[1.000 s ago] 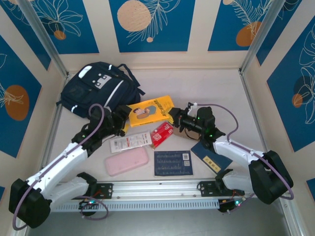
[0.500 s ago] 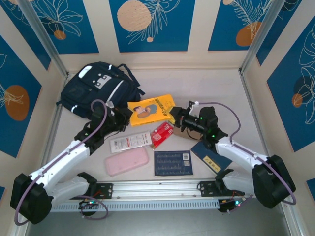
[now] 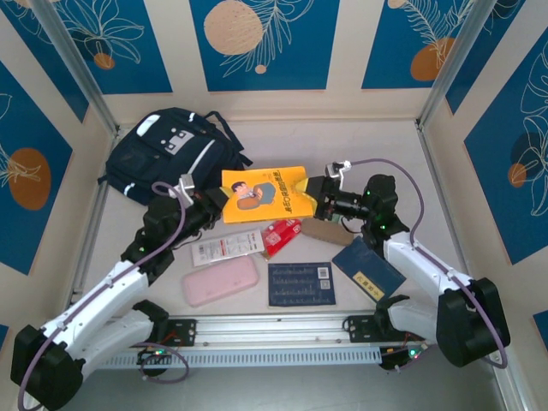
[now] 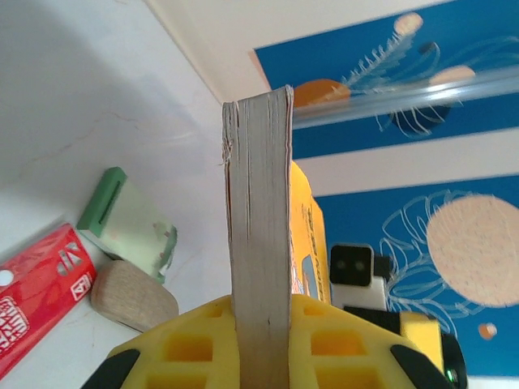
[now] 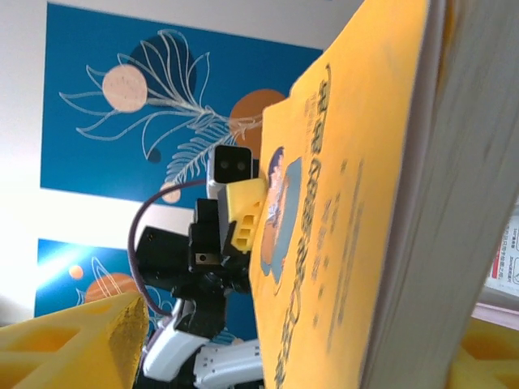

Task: Pack the student bag
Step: Pick up the book from the center of the table.

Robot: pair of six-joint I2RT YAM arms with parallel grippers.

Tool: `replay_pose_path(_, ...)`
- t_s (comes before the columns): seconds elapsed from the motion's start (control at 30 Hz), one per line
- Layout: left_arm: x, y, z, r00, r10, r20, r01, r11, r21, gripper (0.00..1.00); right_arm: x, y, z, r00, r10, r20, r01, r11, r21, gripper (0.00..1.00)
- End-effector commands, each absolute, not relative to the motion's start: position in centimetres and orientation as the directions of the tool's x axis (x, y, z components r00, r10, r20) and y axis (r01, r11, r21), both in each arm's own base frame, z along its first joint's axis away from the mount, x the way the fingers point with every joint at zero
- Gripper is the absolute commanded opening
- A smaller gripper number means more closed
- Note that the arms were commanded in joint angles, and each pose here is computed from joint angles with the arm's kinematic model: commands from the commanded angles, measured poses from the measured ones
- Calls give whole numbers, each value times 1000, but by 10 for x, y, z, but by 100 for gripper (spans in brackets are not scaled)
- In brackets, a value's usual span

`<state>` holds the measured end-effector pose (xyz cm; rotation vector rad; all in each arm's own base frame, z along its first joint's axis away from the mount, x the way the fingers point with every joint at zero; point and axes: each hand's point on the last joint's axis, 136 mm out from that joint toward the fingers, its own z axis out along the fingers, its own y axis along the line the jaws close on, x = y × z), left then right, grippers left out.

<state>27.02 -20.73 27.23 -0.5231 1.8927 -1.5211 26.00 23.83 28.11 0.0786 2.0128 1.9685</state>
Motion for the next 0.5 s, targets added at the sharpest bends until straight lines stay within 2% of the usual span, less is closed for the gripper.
replay_pose_path(0.0,248,-218,313,-736,-579,-351,287,202,-936,0,245,244,308,-941,140,-308,-311,0,950,69)
replay_pose_path(0.3,241,-223,310,-755,-521,-397,322,233,-918,0,244,248,295,-967,98,-234,-232,26,972,41)
replay_pose_path(0.47,249,-221,304,-740,-522,-424,306,301,-903,0,242,247,284,-971,110,-212,-201,99,975,24)
